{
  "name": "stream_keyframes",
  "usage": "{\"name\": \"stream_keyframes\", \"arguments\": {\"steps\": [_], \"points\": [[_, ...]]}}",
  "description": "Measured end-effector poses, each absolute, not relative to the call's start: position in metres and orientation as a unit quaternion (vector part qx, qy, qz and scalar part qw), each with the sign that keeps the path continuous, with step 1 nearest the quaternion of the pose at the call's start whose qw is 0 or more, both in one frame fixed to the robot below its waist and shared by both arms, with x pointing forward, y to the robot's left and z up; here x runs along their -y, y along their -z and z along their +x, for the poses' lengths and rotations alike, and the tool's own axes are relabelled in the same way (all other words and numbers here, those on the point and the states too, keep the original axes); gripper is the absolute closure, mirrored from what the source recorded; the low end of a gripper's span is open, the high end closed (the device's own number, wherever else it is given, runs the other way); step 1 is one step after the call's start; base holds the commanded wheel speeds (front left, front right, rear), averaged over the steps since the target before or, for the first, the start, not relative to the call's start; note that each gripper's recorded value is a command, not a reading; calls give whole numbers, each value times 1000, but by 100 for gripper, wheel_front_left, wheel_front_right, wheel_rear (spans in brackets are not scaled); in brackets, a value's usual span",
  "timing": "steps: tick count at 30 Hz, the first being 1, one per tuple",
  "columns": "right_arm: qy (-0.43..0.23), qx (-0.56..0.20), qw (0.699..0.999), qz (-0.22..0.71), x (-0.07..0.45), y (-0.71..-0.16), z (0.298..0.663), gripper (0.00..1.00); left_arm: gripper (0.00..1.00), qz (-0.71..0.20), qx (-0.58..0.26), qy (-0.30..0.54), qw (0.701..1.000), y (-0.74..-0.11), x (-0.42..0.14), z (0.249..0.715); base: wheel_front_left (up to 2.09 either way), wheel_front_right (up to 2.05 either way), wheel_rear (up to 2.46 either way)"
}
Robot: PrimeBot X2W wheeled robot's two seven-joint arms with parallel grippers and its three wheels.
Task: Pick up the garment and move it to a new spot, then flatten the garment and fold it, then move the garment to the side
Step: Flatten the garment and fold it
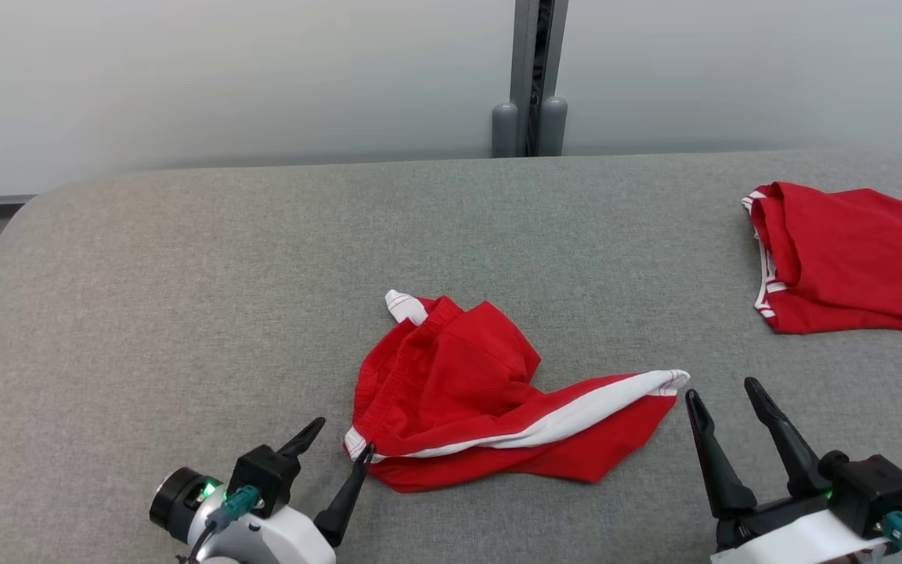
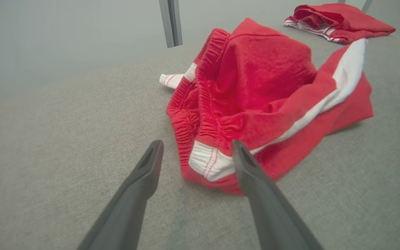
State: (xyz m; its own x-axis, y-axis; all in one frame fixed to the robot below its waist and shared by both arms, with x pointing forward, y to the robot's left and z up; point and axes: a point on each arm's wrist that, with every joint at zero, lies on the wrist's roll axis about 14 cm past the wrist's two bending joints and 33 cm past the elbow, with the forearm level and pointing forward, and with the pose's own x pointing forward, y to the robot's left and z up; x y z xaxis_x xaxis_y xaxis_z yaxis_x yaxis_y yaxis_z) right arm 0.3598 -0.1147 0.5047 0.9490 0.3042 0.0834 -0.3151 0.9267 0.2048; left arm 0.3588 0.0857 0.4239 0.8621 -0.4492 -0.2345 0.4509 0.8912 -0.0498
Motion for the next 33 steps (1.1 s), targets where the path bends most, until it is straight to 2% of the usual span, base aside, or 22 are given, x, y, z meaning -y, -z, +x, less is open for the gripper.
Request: {"name": "stream_keyframes", "arguments": {"steps": [5, 7, 8, 9, 11, 12, 18, 24, 33], "points": [[-153, 23, 982, 104, 120, -503, 365, 0, 0, 11, -151, 253, 956, -411, -81, 366, 0, 0, 0], [-150, 22, 983, 102, 123, -502, 367, 0, 8, 12, -167, 258, 951, -403, -80, 365, 0, 0, 0], [-148, 23, 983, 102, 124, -502, 368, 0, 17, 10, -172, 262, 950, -400, -78, 364, 0, 0, 0], [-147, 24, 984, 101, 125, -503, 369, 0, 47, 8, -176, 266, 948, -398, -75, 364, 0, 0, 0], [-145, 25, 984, 100, 127, -503, 370, 0, 74, 8, -182, 273, 945, -395, -72, 363, 0, 0, 0], [-144, 25, 984, 100, 128, -503, 370, 0, 100, 6, -184, 274, 944, -394, -71, 362, 0, 0, 0], [-144, 26, 984, 98, 129, -504, 370, 0, 100, -2, -194, 282, 940, -390, -68, 358, 0, 0, 0], [-140, 12, 984, 106, 130, -495, 375, 0, 100, -32, -173, 259, 950, -400, -77, 367, 0, 0, 0], [-168, -87, 970, 154, 106, -442, 387, 0, 100, -123, -130, 203, 963, -424, -93, 374, 0, 0, 0]]}}
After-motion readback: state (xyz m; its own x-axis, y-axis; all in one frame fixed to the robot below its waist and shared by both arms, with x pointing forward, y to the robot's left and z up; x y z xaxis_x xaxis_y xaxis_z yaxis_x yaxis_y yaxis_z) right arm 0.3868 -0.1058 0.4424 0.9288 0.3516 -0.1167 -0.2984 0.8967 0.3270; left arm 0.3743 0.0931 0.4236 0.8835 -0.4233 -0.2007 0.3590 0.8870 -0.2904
